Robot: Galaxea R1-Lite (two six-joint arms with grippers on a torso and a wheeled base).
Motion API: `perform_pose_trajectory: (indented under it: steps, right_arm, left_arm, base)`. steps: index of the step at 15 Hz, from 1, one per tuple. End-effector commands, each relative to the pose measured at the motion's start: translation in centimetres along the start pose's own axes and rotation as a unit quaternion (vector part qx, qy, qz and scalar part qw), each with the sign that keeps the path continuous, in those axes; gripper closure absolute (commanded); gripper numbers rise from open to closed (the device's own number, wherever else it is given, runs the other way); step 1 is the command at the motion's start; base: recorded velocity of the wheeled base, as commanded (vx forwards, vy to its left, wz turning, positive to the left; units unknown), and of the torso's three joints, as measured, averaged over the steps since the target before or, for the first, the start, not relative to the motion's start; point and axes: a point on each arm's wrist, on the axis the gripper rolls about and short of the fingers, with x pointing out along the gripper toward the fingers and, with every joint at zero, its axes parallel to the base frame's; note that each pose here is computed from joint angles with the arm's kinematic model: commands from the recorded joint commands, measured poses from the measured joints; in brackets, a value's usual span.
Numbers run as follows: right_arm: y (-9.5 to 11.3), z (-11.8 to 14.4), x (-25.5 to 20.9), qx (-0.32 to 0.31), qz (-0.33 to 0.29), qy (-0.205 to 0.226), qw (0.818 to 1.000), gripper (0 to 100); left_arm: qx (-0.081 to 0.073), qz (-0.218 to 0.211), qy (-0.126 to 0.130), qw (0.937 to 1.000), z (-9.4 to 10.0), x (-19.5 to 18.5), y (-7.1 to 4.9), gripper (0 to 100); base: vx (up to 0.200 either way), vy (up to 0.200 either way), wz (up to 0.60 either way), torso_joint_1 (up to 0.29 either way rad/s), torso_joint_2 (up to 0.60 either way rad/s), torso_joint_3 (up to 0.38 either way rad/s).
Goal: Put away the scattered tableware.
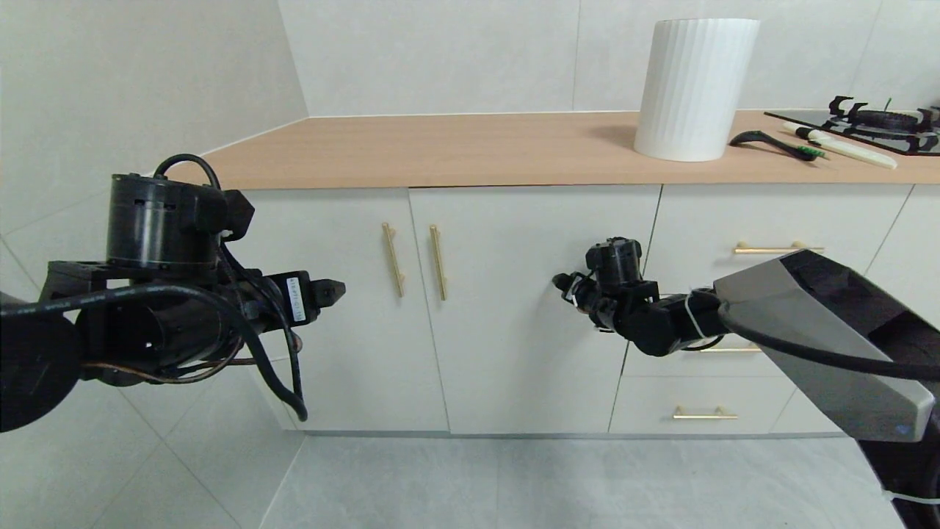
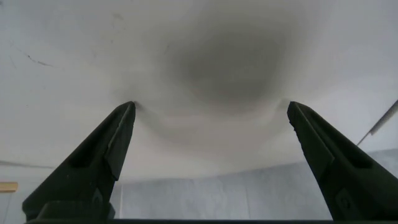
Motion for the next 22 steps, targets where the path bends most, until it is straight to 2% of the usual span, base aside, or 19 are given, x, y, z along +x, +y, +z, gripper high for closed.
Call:
perform_pose_trajectory:
  steps: [1, 7, 8, 9, 11, 12, 13, 14, 15, 16, 17, 19, 21, 22]
  right_arm:
    - [-0.5, 0.0, 0.8, 0.004, -0.009, -0.01, 1.0, 0]
    - [0.1, 1.2, -0.4, 0.011, -0.007, -0.018, 1.0, 0]
    - [1.1, 2.5, -3.2, 0.01, -0.004, -0.023, 1.0, 0]
    - [2.0, 5.2, -7.1, 0.015, 0.006, -0.04, 0.999, 0]
    - [2.5, 8.4, -12.0, 0.017, 0.018, -0.068, 0.997, 0]
    - [1.7, 10.6, -16.9, -0.003, 0.015, -0.091, 0.996, 0]
    - [-0.4, 10.1, -21.1, -0.019, -0.013, -0.09, 0.996, 0]
    - [-1.4, 9.8, -22.9, -0.022, -0.025, -0.091, 0.995, 0]
    - [-4.3, 8.7, -27.7, -0.027, -0.034, -0.094, 0.995, 0]
    - [-7.2, 8.5, -31.4, -0.044, -0.05, -0.114, 0.991, 0]
    - [-9.4, 8.3, -33.9, -0.069, -0.071, -0.133, 0.986, 0]
    - [-13.4, 7.2, -39.9, -0.121, -0.1, -0.194, 0.968, 0]
    - [-15.1, 5.3, -44.6, -0.161, -0.056, -0.247, 0.954, 0]
    - [-15.5, 4.6, -45.8, -0.178, -0.05, -0.258, 0.948, 0]
  left_arm:
    - [0.001, 0.001, 0.002, 1.0, -0.1, 0.1, 0.0, 0]
    - [0.002, 0.002, 0.006, 1.0, -0.2, 0.5, -0.1, 0]
    - [0.001, 0.0, 0.001, 1.0, 0.0, 0.2, -0.1, 0]
    - [-0.004, -0.003, -0.014, 0.9999, 0.5, -0.7, 0.1, 0]
    - [-0.014, 0.003, -0.044, 0.9989, 1.3, -2.7, 0.7, 0]
    - [-0.015, 0.011, -0.059, 0.9981, 0.8, -5.0, 1.7, 0]
    - [-0.009, 0.016, -0.071, 0.9973, -0.3, -7.5, 3.0, 0]
    - [-0.008, 0.017, -0.074, 0.9971, -0.9, -8.5, 3.5, 0]
    - [-0.007, 0.019, -0.09, 0.9958, -2.9, -11.3, 5.2, 0]
    - [-0.008, 0.015, -0.108, 0.994, -4.5, -13.5, 6.5, 0]
    - [-0.013, 0.014, -0.126, 0.9919, -5.7, -15.0, 7.4, 0]
    - [-0.011, 0.022, -0.15, 0.9884, -8.4, -18.3, 9.5, 0]
    - [0.001, 0.022, -0.158, 0.9872, -11.1, -21.0, 11.3, 0]
    - [0.009, 0.022, -0.164, 0.9861, -12.0, -21.8, 11.9, 0]
  base:
    - [0.0, 0.0, 0.0, 0.0, 0.0, 0.0]
    - [0.0, 0.0, 0.0, 0.0, 0.0, 0.0]
    - [0.0, 0.0, 0.0, 0.0, 0.0, 0.0]
    - [0.0, 0.0, 0.0, 0.0, 0.0, 0.0]
    - [0.0, 0.0, 0.0, 0.0, 0.0, 0.0]
    - [0.0, 0.0, 0.0, 0.0, 0.0, 0.0]
    - [0.0, 0.0, 0.0, 0.0, 0.0, 0.0]
    - [0.0, 0.0, 0.0, 0.0, 0.0, 0.0]
    - [0.0, 0.0, 0.0, 0.0, 0.0, 0.0]
    - [0.0, 0.0, 0.0, 0.0, 0.0, 0.0]
    - [0.0, 0.0, 0.0, 0.0, 0.0, 0.0]
    - [0.0, 0.0, 0.0, 0.0, 0.0, 0.0]
    - [0.0, 0.0, 0.0, 0.0, 0.0, 0.0]
    - [0.0, 0.0, 0.0, 0.0, 0.0, 0.0]
